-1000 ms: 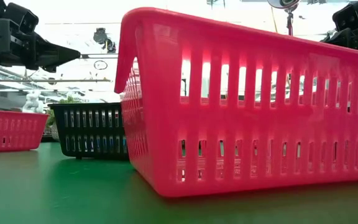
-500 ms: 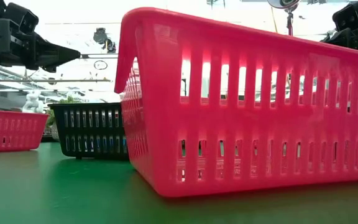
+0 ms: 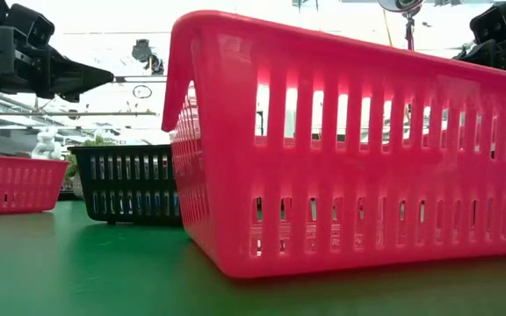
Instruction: Stack baskets by color
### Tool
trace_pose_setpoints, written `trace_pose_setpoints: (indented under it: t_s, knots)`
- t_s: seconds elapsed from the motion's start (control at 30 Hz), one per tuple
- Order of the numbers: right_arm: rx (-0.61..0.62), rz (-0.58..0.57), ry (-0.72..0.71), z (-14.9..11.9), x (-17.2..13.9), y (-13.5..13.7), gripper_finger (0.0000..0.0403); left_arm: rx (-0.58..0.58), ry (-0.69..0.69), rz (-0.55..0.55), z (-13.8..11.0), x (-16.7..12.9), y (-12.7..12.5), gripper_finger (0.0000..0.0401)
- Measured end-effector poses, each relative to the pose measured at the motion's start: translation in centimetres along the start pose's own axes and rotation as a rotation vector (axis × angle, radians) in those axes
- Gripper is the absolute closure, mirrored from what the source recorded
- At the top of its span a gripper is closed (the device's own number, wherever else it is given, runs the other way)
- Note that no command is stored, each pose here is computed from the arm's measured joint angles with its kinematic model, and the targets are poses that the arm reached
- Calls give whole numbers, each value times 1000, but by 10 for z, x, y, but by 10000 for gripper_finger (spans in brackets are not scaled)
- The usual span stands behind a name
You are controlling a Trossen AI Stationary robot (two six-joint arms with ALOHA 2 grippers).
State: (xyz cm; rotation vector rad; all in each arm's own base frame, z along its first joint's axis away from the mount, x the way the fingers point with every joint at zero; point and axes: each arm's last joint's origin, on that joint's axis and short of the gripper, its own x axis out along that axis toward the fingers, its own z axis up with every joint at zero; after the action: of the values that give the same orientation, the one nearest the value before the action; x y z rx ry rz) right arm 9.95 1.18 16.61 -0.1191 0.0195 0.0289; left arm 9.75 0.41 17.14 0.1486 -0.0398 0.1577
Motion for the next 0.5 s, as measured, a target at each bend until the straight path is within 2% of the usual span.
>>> trace_pose_setpoints:
  t_s: [0.5]
  knots:
    - [1,-3,-13,1,0,0,403,0,0,0,0,0,0,364]
